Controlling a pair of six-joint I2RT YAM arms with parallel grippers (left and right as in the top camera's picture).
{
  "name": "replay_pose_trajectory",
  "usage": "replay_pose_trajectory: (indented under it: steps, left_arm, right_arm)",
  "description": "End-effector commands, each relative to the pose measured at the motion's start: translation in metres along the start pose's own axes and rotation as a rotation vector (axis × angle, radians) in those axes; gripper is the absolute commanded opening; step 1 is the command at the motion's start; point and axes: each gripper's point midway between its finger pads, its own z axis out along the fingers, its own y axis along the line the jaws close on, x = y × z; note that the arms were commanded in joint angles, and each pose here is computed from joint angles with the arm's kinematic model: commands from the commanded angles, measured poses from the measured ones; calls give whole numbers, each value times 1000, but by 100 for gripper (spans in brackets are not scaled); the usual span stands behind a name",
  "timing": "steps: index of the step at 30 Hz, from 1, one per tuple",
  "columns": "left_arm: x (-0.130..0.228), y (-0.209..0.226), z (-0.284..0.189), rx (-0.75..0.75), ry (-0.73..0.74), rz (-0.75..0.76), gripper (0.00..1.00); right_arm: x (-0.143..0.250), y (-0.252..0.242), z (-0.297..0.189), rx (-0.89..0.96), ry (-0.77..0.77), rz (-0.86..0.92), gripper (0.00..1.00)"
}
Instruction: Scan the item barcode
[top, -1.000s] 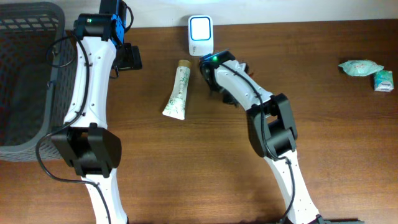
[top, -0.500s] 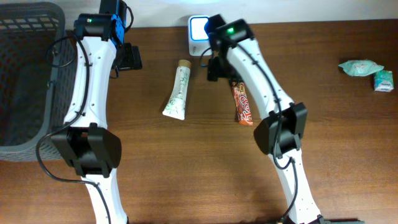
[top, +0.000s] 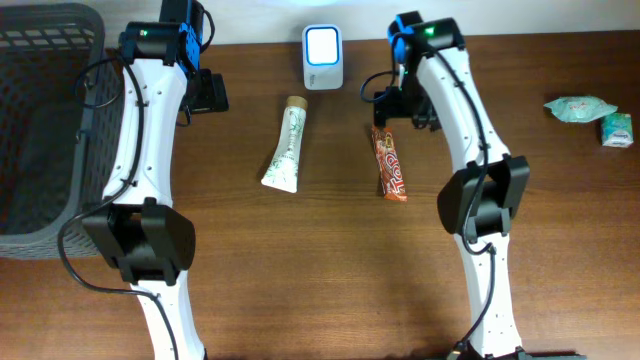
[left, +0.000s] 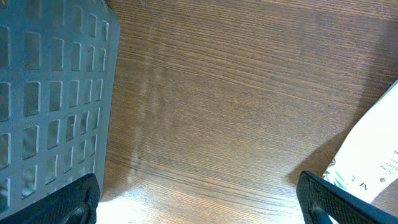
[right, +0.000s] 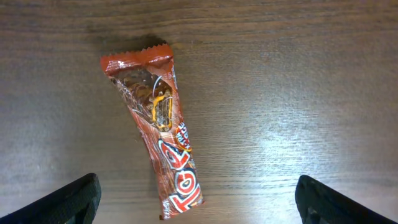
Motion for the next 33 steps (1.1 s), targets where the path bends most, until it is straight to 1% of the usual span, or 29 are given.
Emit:
replay_pose_trajectory:
  steps: [1, 3, 4, 5, 6, 8, 9, 11, 15, 17, 18, 20, 21, 22, 23, 24, 25, 26, 27, 29, 30, 31, 33]
  left_arm:
    - [0, -3, 2, 1, 3, 15, 99]
    - [0, -3, 2, 1, 3, 15, 99]
    - [0, -3, 2, 1, 3, 15, 99]
    - [0, -3, 2, 1, 3, 15, 99]
    - [0, -3, 2, 1, 3, 15, 99]
    - [0, -3, 2, 1, 3, 15, 99]
    - [0, -3, 2, 1, 3, 15, 99]
    - [0, -3, 2, 1, 3, 15, 99]
    - [0, -3, 2, 1, 3, 15, 99]
    - [0, -3, 2, 1, 3, 15, 99]
    - [0, -3, 2, 1, 3, 15, 99]
    - [1, -4, 2, 1, 3, 17, 99]
    - [1, -4, 2, 2, 3, 17, 99]
    - [0, -4, 2, 1, 3, 16, 99]
    - [0, -4, 2, 1, 3, 16, 99]
    - [0, -4, 2, 1, 3, 16, 99]
    - [0, -4, 2, 1, 3, 16, 99]
    - [0, -4, 2, 1, 3, 16, 99]
    - [0, -4, 2, 1, 3, 16, 99]
    - [0, -4, 2, 1, 3, 16, 99]
    - [0, -4, 2, 1, 3, 16, 99]
    - [0, -4, 2, 1, 3, 16, 99]
    - [0, -4, 2, 1, 3, 16, 99]
  right_arm:
    - [1, -7, -1, -48, 17, -56, 99]
    - [2, -22, 5, -44, 39, -44, 99]
    - [4, -37, 18, -41, 74, -12, 99]
    - [6, -40, 24, -47, 90, -2, 99]
    - [9, -40, 32, -68, 111, 5, 99]
    - [24, -16, 55, -247, 179, -108, 99]
    - [29, -8, 65, -298, 195, -144, 99]
    - [31, -6, 80, -315, 199, -143, 99]
    - [24, -1, 81, -339, 168, -147, 98]
    - [23, 8, 82, -338, 163, -126, 86]
    - [23, 16, 82, -334, 161, -132, 74]
    - [27, 31, 83, -316, 164, -159, 66]
    - [29, 32, 86, -247, 165, -136, 65]
    - [29, 27, 89, -159, 158, -113, 59]
    - [31, 28, 91, -114, 155, -107, 55]
    - [32, 31, 92, -103, 155, -111, 48]
    - [34, 34, 92, -102, 158, -117, 34]
    - [36, 39, 92, -101, 159, -127, 13]
    - [37, 42, 92, -100, 160, -131, 4]
    - [35, 47, 88, -101, 148, -103, 4]
    - [26, 51, 79, -109, 113, -98, 4]
    - [16, 54, 66, -119, 71, -101, 4]
    - [-17, 64, 21, -156, -85, -109, 4]
